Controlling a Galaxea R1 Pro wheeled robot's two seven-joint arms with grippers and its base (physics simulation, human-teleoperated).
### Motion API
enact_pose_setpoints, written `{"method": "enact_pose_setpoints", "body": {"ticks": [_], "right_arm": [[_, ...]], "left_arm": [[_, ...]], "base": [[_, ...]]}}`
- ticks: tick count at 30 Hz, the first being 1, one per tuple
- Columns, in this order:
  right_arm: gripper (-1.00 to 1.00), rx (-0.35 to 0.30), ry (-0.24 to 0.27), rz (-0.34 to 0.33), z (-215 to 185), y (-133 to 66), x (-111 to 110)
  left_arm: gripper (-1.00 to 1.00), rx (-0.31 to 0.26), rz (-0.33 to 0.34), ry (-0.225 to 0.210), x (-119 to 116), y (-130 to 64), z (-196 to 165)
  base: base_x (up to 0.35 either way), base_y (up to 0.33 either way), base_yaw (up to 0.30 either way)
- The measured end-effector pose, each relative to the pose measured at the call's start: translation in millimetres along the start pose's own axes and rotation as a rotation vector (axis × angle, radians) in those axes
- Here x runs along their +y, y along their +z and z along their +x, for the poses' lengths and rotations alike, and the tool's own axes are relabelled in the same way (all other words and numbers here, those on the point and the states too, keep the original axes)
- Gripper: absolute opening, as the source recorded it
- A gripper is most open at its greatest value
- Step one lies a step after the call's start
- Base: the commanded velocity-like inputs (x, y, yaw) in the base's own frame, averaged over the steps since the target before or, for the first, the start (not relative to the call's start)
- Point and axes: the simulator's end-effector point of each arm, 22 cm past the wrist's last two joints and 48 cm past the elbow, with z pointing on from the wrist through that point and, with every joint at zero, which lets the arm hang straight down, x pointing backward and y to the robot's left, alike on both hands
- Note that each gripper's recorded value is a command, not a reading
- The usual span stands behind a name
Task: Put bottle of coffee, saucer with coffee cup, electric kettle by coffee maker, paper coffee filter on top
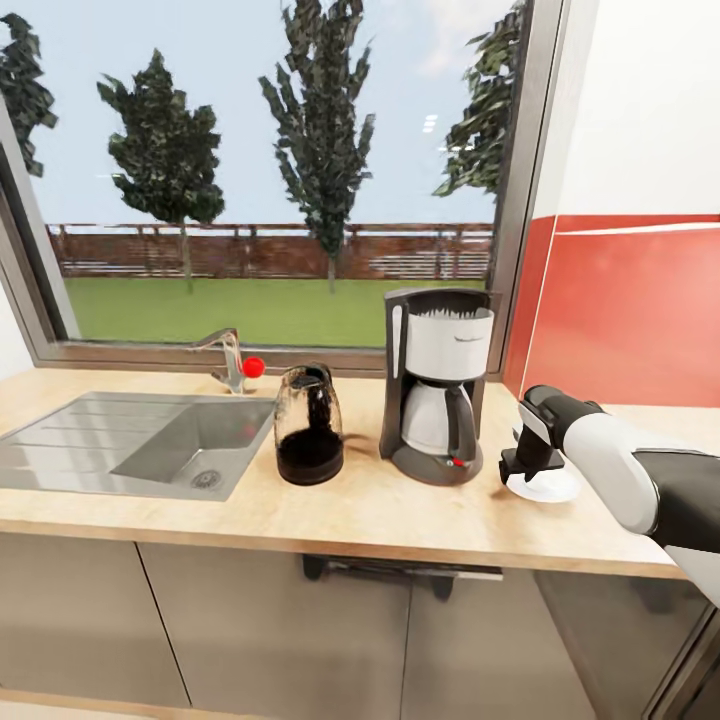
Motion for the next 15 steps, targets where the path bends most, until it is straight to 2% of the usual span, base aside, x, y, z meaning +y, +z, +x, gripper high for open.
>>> {"method": "enact_pose_setpoints", "body": {"ticks": [8, 15], "right_arm": [[-1.0, 0.0, 0.0, 0.0, 4.0, 10.9, 2.0], [-1.0, -0.015, 0.002, 0.001, 4.4, 11.9, 2.0]], "left_arm": [[1.0, 0.0, 0.0, 0.0, -2.2, 10.4, 5.3], [1.0, -0.004, 0.001, -0.001, -3.3, 16.7, 9.1]], "base": [[0.0, 0.0, 0.0], [0.0, 0.0, 0.0]]}}
